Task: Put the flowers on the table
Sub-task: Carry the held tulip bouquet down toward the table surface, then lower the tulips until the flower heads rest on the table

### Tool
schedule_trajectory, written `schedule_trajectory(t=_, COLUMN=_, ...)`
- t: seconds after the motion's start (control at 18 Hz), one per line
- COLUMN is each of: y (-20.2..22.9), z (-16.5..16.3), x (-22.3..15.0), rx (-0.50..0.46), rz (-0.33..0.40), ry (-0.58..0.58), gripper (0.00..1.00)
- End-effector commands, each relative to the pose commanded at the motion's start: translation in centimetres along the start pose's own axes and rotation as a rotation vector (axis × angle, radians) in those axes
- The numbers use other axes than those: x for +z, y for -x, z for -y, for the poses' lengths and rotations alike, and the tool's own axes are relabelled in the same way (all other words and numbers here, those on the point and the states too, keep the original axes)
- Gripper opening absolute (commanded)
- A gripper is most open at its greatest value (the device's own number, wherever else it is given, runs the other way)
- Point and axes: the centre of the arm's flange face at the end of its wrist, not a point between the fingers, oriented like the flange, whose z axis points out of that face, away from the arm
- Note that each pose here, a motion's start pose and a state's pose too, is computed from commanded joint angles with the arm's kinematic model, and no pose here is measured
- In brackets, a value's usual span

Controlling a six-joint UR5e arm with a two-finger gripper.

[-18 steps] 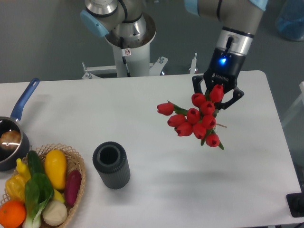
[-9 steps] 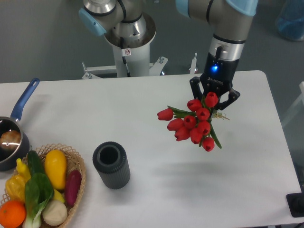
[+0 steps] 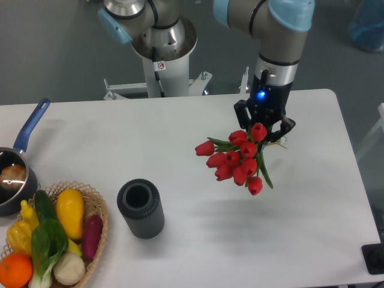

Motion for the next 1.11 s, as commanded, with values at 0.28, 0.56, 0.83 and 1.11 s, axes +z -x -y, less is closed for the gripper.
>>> schedule_trajectory(t=0.28, y=-0.4, z=2.4, x=3.4, rx=0.032, rz=-0.054, ry=0.003, gripper=0.3)
schedule_trajectory(t=0.56, y=-0.5, z=2.5, x=5.1, rx=0.04, rz=-0.077, ry=0.029, gripper=0.3)
schedule_trajectory(t=0.83, y=-1.3, z=3.1, x=6.4, rx=0.083, rz=-0.074, ry=0.137, gripper=0.3)
schedule_trajectory(t=1.11, y=-1.6, z=2.7, x=7.3, rx=0.089, rz=-0.093, ry=0.156, gripper=0.3)
